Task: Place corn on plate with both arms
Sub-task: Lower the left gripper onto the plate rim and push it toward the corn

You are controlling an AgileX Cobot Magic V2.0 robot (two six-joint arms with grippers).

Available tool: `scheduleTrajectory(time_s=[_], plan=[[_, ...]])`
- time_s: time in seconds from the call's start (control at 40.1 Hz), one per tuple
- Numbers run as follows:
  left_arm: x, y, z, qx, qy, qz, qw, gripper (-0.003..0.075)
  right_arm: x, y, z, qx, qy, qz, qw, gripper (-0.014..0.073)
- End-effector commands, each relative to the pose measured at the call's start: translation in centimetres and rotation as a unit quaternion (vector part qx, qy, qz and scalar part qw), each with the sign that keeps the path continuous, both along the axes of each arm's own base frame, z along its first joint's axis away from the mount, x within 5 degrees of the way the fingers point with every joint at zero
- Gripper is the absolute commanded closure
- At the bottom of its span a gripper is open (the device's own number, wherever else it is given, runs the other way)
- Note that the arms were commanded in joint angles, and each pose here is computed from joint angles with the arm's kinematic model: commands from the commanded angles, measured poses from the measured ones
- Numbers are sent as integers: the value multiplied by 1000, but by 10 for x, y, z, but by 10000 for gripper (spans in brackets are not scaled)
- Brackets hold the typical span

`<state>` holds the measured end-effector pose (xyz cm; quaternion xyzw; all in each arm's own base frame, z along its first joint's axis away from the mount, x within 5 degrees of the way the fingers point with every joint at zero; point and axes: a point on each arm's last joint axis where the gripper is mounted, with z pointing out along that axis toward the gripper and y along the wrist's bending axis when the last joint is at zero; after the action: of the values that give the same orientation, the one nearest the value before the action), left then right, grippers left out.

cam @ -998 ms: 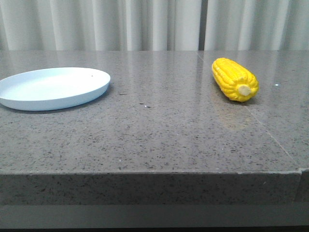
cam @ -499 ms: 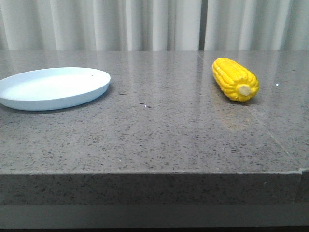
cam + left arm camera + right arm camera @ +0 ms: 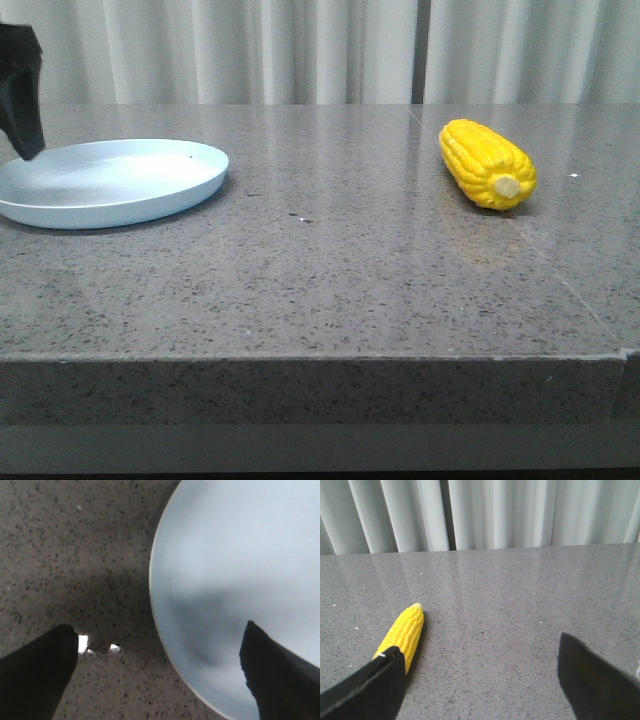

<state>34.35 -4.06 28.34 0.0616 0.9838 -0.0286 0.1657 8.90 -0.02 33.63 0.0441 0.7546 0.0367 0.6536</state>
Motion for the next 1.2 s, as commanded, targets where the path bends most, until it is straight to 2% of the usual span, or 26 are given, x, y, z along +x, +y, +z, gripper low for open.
scheduleTrajectory(time_s=[0.0,0.175,0.25,0.399,0.674,0.824,1.023,1.173], plan=[[10,-3,16,-15,-33,2,999,102,1,-1,17,-3,-49,-5,999,-45],[19,-6,7,-26,-20,5,999,104,1,-1,17,-3,-49,-5,999,-45],[20,-6,7,-27,-21,5,999,137,1,-1,17,-3,-49,-5,999,-45],[20,-6,4,-26,-13,5,1000,301,1,-1,17,-3,-49,-5,999,-45],[20,-6,3,-26,-7,5,1000,554,1,-1,17,-3,-49,-5,999,-45],[20,-6,3,-26,-7,5,1000,736,1,-1,17,-3,-49,-5,999,-45],[21,-6,7,-26,-14,4,1000,741,1,-1,17,-3,-49,-5,999,-45],[24,-14,33,-74,-46,9,996,741,1,-1,17,-3,-49,-5,999,-45]])
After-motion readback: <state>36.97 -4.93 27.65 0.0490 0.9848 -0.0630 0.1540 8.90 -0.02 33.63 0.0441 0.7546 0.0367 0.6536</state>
